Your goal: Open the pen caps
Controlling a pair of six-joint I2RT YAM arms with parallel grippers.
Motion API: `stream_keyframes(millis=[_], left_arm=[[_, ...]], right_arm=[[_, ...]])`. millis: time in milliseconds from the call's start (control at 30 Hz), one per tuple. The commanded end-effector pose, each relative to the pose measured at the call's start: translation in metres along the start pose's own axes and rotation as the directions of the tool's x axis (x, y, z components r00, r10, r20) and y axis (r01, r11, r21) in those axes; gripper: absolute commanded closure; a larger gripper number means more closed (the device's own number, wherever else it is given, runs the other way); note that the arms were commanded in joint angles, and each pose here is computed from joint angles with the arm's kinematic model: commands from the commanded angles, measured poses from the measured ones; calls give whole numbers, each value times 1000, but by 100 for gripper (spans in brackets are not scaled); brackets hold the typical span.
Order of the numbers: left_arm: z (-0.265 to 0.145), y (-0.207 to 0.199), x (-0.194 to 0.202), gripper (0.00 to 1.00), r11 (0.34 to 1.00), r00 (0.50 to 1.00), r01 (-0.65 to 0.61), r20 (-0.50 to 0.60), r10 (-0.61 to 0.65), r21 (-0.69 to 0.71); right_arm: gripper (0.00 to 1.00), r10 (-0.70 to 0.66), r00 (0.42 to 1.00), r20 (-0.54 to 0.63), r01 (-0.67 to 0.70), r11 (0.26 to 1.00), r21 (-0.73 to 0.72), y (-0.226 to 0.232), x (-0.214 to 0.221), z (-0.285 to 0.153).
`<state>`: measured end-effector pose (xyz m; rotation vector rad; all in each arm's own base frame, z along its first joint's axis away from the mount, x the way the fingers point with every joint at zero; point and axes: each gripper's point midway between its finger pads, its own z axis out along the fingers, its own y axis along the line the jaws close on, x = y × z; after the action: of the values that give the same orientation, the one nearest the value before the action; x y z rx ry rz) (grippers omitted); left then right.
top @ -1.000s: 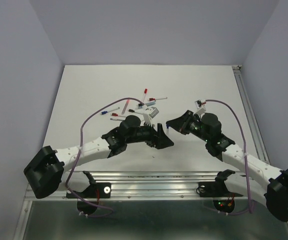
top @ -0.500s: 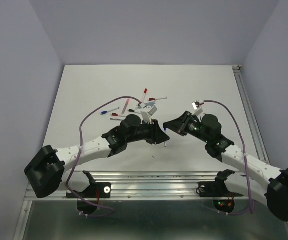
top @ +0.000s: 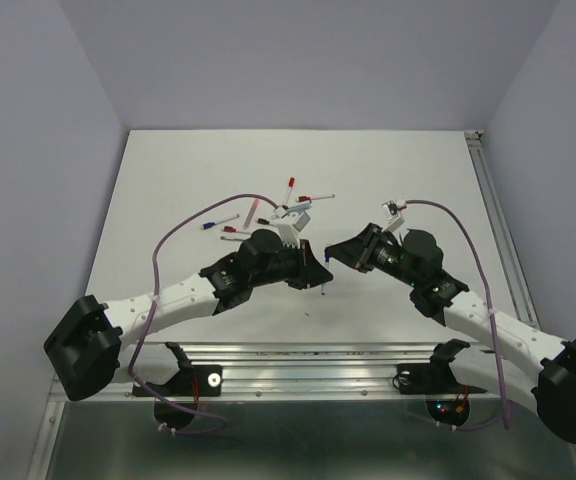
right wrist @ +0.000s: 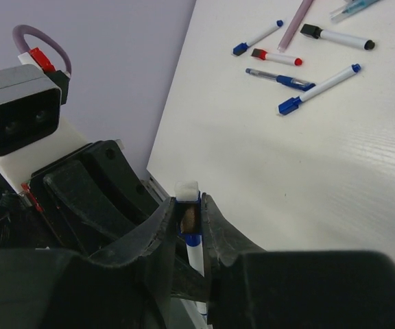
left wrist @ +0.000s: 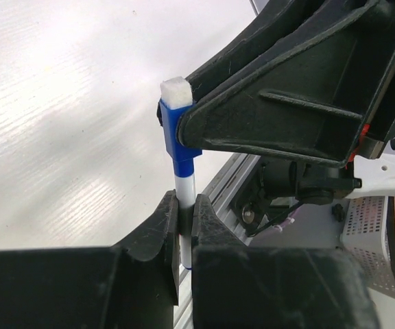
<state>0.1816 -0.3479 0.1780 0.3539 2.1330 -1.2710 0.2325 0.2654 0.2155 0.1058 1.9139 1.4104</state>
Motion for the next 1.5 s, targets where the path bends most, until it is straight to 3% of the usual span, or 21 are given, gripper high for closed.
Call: stream_keyframes(millis=[0, 133, 333, 433, 700, 833, 867, 900, 933, 967, 1033, 1200, 1333, 1433, 1467], left_arm=[[-8, -42, -38, 100, 993, 992, -63, 114, 51, 103], [-7, -41, -34, 100, 995, 994, -49, 98, 40, 89], [-10, -42, -37, 100, 995, 992, -50, 120, 40, 82], [-10, -40, -37, 100, 996, 992, -47, 119, 39, 70], [-10, -37, -32, 100, 997, 994, -39, 104, 32, 60], [-12, -24, -8, 100, 1000, 999, -8, 43, 7, 19], [-13, -23, 7, 100, 1000, 1000, 8, 2, -8, 12], [-14, -20, 18, 100, 1000, 1000, 17, -20, -17, 2], [-17, -15, 44, 100, 999, 996, 47, -73, -48, -20], [-18, -9, 57, 100, 997, 993, 60, -99, -64, -42], [-22, 3, 87, 100, 993, 984, 75, -156, -89, -94], [-31, 3, 131, 100, 986, 965, 106, -226, -134, -130], [-40, 16, 124, 100, 972, 973, 114, -173, -150, -204], [-43, 33, 95, 100, 936, 990, 105, -54, -131, -337], [-51, 60, 86, 100, 885, 992, 110, -12, -129, -453]], right_arm=[[76, -53, 998, -42, 51, 998, -49, 23, 3, 4], [77, -63, 997, -44, 62, 998, -22, 22, 1, 6], [59, -55, 997, -49, 55, 998, 11, 15, 2, 8], [58, -56, 997, -44, 57, 998, 16, 15, 2, 8], [90, -75, 997, -5, 75, 997, 35, 15, -7, 7], [95, -125, 990, 67, 115, 984, 138, 6, -30, 14], [96, -136, 987, 91, 118, 976, 184, 1, -39, 16], [96, -169, 977, 129, 118, 935, 335, -27, -50, 14], [98, -205, 951, 231, 91, 900, 425, -29, -81, 11], [99, -223, 949, 224, 79, 853, 516, -47, -84, 7], [99, -277, 912, 303, 53, 812, 581, -47, -117, 3], [99, -298, 892, 341, 1, 754, 657, -64, -162, 0], [99, -312, 922, 228, 60, 699, 713, -77, -155, 2], [93, -246, 964, 104, 85, 654, 751, -111, -112, -11], [92, -218, 972, 82, 85, 660, 746, -116, -97, -17]])
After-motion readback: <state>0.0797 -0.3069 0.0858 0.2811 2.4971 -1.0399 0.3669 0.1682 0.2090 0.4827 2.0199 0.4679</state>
